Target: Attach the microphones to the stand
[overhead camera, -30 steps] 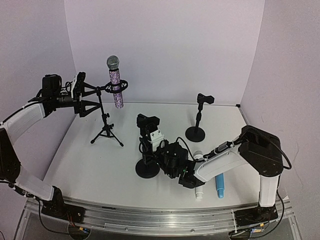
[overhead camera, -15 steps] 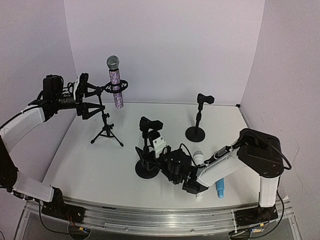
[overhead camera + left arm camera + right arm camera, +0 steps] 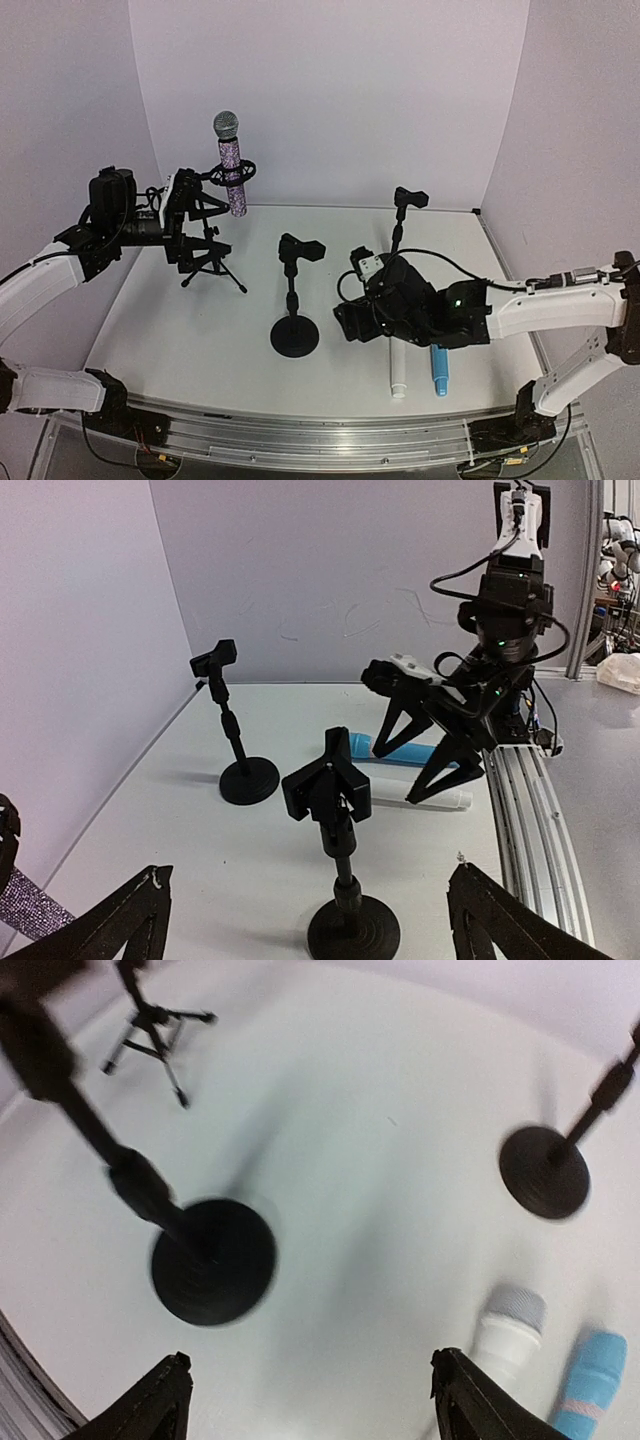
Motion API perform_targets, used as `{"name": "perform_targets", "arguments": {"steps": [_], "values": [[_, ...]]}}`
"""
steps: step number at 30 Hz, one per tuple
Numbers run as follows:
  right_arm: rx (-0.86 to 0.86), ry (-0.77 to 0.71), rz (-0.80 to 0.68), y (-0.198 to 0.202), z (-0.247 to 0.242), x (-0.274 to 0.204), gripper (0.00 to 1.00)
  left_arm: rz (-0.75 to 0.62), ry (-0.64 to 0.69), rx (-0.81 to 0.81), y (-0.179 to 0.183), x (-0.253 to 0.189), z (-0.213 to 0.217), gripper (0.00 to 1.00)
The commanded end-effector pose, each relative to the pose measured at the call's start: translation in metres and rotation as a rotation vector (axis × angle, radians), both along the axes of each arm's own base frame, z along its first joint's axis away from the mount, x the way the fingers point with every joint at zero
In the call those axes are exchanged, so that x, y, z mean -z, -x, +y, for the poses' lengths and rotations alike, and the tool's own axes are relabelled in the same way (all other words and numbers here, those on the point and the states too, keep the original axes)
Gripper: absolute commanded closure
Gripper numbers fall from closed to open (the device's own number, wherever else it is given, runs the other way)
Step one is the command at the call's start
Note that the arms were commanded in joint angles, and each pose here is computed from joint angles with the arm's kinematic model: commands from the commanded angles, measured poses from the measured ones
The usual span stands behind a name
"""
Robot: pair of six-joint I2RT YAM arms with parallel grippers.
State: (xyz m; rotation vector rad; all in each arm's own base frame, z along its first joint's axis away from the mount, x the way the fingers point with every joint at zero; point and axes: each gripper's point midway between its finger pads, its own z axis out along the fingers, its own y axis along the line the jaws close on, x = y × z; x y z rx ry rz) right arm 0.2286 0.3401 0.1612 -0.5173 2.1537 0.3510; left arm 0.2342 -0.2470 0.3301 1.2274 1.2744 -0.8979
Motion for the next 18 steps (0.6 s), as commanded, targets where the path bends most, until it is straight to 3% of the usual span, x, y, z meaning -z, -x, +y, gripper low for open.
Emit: {"name": "perform_targets", "arguments": {"steps": [1,5,10,18], "values": [[0.309,0.24,0.372,0.005,-0.105,0.046,0.2,0.017,-0.009,-0.027,-0.001,0.001,-0.004,0.03],[0.449,0.287,0.539,-0.009,-0.135,0.047,0.2,0.046,-0.049,-0.004,0.002,0.008,-0.013,0.03],[0.489,0.259,0.734,-0.026,-0.129,0.063,0.16,0.065,-0.096,0.023,0.01,0.02,-0.024,0.01],[0.485,0.262,0.86,-0.041,-0.113,0.093,0.31,0.055,-0.096,0.053,0.014,0.021,-0.03,0.01]]}}
